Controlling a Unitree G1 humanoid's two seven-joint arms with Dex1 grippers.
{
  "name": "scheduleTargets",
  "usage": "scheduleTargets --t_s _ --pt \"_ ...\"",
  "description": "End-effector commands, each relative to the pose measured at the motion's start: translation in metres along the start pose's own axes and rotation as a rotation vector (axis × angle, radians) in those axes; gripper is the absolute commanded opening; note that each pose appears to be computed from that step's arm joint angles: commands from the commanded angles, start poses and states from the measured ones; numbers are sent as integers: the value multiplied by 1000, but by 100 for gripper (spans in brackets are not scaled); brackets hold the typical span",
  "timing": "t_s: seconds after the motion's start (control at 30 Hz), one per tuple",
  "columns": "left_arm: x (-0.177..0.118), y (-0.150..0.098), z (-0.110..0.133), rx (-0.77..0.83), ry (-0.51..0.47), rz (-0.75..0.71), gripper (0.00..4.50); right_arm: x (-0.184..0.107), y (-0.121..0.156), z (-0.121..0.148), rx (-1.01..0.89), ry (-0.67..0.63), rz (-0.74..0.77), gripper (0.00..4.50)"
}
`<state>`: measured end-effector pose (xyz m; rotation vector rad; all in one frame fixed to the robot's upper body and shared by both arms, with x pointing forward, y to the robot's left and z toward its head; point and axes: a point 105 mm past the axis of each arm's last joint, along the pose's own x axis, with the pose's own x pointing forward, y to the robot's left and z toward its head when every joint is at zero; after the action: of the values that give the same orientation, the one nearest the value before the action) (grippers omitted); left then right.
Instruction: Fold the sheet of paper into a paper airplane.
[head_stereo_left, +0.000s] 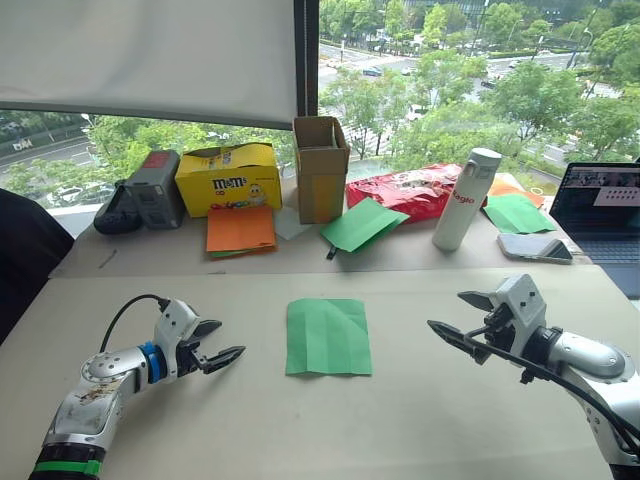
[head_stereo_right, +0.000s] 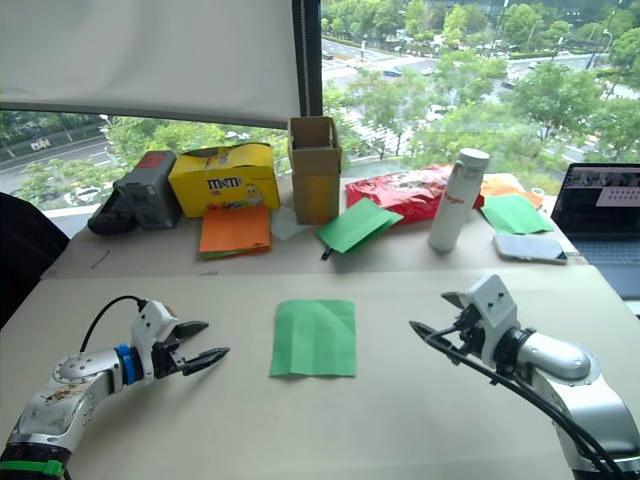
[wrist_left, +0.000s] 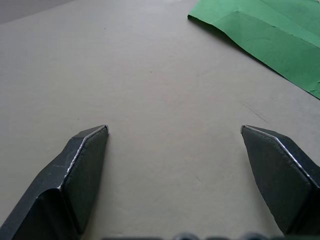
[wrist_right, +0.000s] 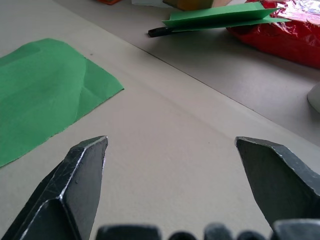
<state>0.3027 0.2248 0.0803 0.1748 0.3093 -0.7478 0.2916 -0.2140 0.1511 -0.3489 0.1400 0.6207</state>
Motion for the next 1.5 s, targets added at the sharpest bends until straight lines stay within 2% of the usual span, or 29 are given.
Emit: scheduleTargets --t_s 0.03,0.2,0.3,0.4,0.53,0.67,0.8,0.93,1.23,1.5 --pt "1 0 19 36 -49 -39 450 -6 -1 9 -12 -22 -6 448" --pt "3 -16 55 86 -118 -211 450 -9 15 11 39 -22 65 448" --pt "3 -32 63 103 -111 -343 366 -10 26 12 67 -15 112 363" --pt "6 -44 72 149 -95 -447 265 -12 39 11 75 -2 165 259" --pt "21 -57 79 256 -73 -543 131 -13 58 13 93 4 224 122" --pt "43 -65 92 334 -119 -578 2 -11 76 12 94 25 266 0" --pt "62 -77 85 357 -121 -640 2 -7 85 -3 54 112 254 0" --pt "79 -79 62 388 -62 -633 2 4 87 3 76 57 213 0" --pt "95 -73 26 450 69 -567 2 18 73 -10 49 111 150 0" --pt "100 -75 0 433 163 -508 2 59 57 -20 -113 176 119 0"
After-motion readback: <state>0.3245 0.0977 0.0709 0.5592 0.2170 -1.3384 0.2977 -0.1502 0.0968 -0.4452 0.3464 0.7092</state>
